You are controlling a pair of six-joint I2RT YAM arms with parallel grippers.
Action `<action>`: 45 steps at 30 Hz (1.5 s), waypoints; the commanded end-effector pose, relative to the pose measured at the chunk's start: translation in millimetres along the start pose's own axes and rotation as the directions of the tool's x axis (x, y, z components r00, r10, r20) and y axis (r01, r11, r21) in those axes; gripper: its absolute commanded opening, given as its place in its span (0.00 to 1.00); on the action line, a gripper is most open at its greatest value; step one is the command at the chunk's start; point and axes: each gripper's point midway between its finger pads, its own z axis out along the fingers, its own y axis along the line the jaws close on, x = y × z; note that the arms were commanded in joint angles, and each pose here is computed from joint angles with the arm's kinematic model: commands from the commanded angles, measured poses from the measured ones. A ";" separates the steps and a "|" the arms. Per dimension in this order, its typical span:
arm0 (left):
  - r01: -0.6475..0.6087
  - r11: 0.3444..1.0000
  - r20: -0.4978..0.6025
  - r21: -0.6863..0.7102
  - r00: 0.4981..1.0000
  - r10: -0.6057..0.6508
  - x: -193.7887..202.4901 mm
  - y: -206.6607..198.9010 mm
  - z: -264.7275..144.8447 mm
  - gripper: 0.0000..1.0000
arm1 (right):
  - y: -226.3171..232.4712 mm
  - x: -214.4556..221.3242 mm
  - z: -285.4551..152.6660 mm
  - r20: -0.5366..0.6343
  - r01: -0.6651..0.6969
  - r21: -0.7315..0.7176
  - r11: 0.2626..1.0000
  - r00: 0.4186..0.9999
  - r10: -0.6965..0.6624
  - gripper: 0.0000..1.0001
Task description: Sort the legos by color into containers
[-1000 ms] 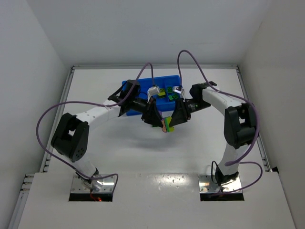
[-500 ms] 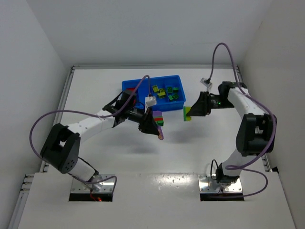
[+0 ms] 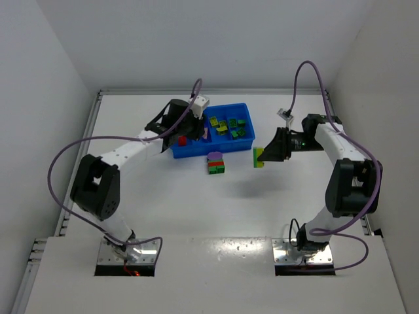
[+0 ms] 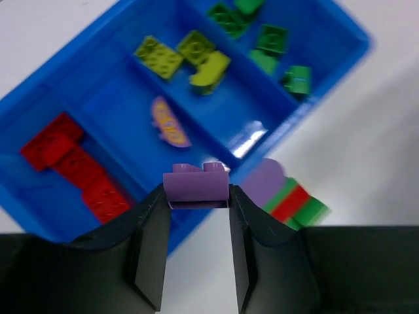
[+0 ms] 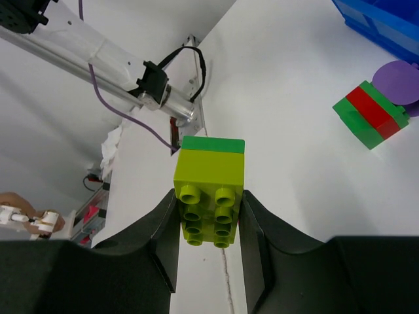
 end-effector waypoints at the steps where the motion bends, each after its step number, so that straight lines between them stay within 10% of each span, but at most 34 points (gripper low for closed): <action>1: 0.014 0.981 -0.014 -0.192 1.000 -0.017 -0.9 47.7 14.6 0.01 | 8.4 -9.7 1.1 0.040 0.084 -0.024 0.996 0.996 -0.083 0.09; 6: 0.059 0.971 -0.019 -0.233 0.998 -0.065 3.3 75.5 36.4 0.07 | 9.2 -8.7 1.1 0.040 0.093 -0.023 0.995 0.995 -0.092 0.09; 16: 0.106 0.991 -0.049 -0.083 0.993 -0.110 5.4 63.7 59.9 0.69 | 4.0 -6.5 1.8 0.039 0.070 -0.025 0.997 0.997 -0.069 0.09; 23: 0.108 0.960 0.038 0.259 0.992 -0.122 -23.8 3.4 0.8 0.69 | 5.5 -10.6 12.0 0.028 0.042 -0.069 0.997 0.999 -0.041 0.09; 29: 0.047 0.702 0.103 0.711 0.980 -0.169 -7.8 -91.9 -92.2 0.73 | 22.2 -4.6 37.5 -0.034 0.061 -0.149 0.987 0.997 -0.067 0.09; 45: 0.054 0.515 0.015 0.856 0.992 -0.129 20.4 -145.0 -126.3 0.78 | 34.7 15.1 103.1 -0.259 0.046 -0.303 0.952 0.957 -0.129 0.09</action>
